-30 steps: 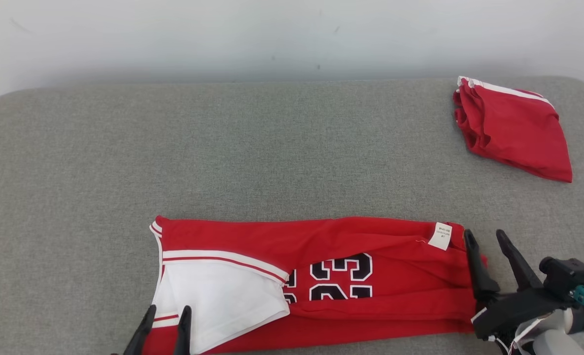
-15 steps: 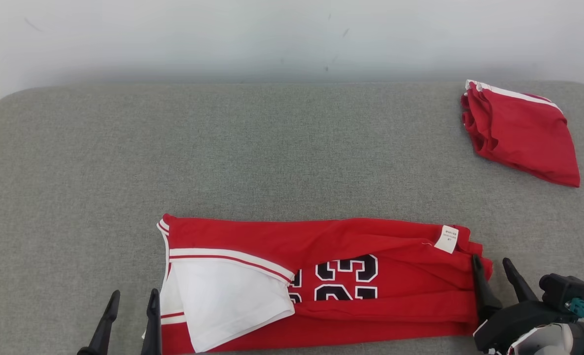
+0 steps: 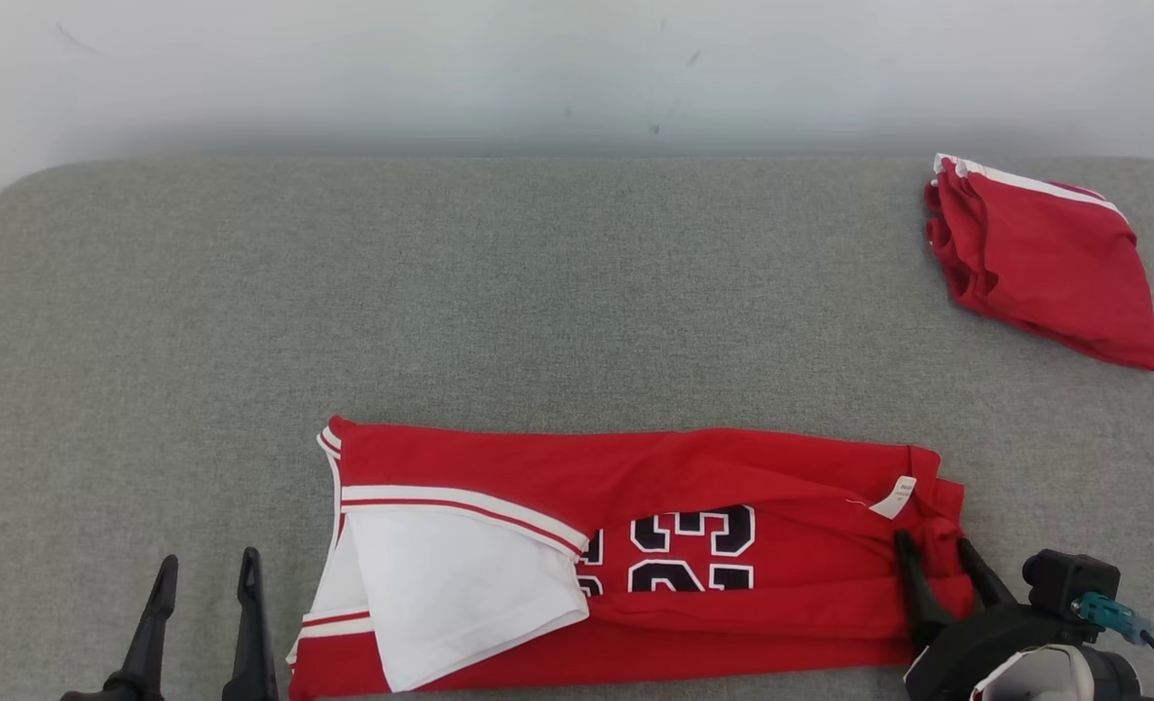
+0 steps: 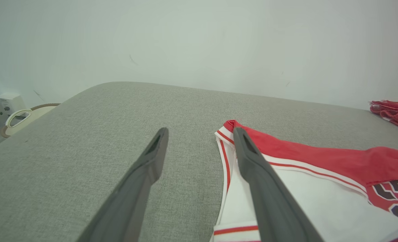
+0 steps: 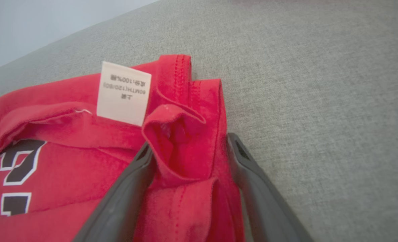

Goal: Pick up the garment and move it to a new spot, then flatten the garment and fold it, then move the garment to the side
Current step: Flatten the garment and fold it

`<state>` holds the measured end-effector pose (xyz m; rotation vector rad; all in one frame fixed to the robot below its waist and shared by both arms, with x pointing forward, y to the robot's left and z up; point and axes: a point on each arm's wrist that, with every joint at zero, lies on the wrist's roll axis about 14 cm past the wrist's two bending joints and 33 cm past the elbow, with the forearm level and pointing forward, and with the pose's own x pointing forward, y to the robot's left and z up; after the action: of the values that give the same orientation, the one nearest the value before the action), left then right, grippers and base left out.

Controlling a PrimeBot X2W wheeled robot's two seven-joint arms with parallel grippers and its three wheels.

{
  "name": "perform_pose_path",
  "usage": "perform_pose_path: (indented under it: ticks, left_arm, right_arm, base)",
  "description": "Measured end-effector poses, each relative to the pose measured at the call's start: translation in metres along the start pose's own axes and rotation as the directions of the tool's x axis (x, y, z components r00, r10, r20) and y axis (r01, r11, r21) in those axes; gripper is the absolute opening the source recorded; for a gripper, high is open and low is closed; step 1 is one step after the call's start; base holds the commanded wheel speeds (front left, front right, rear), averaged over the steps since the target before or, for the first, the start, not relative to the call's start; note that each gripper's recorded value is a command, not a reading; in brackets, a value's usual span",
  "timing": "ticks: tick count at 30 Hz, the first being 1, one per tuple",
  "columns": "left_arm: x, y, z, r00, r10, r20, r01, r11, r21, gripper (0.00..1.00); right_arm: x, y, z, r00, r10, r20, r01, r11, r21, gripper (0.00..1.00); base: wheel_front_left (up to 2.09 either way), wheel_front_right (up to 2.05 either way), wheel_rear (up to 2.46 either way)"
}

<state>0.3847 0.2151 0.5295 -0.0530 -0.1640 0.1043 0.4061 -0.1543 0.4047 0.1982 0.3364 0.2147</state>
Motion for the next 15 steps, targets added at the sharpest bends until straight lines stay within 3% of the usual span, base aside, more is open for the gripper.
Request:
perform_pose_path:
  ticks: [1,2,3,4,9,15]
  left_arm:
    - [0.0,0.001,0.0,1.0,0.002,0.001,-0.002,1.0,0.001,1.0]
    - [0.0,0.001,0.001,1.0,0.003,0.002,-0.003,1.0,0.001,1.0]
    - [0.0,0.001,0.001,1.0,0.005,0.003,-0.005,1.0,0.001,1.0]
    - [0.0,0.001,0.001,1.0,0.005,0.002,-0.005,1.0,0.001,1.0]
    - [0.0,0.001,0.001,1.0,0.01,0.002,-0.01,1.0,-0.004,1.0]
    - [-0.001,0.001,0.003,1.0,0.014,0.008,-0.014,1.0,-0.005,1.0]
  right_arm:
    - [0.0,0.001,-0.001,1.0,0.003,-0.005,-0.003,1.0,-0.001,1.0]
    - [0.001,0.003,-0.002,1.0,0.008,-0.007,-0.008,1.0,0.001,0.93]
    - [0.002,0.004,-0.001,1.0,0.012,-0.005,-0.012,1.0,0.004,0.4]
    - [0.002,0.005,-0.001,1.0,0.015,-0.004,-0.015,1.0,0.003,0.03]
    - [0.004,0.004,0.005,1.0,0.016,0.022,-0.016,1.0,0.003,0.0]
    - [-0.001,-0.036,0.038,0.992,-0.065,0.111,0.069,0.997,-0.034,0.0]
  base:
    - [0.0,0.0,0.0]
    - [0.0,0.0,0.0]
    - [0.0,0.0,0.0]
    - [0.0,0.0,0.0]
    - [0.0,0.0,0.0]
    - [0.0,0.0,0.0]
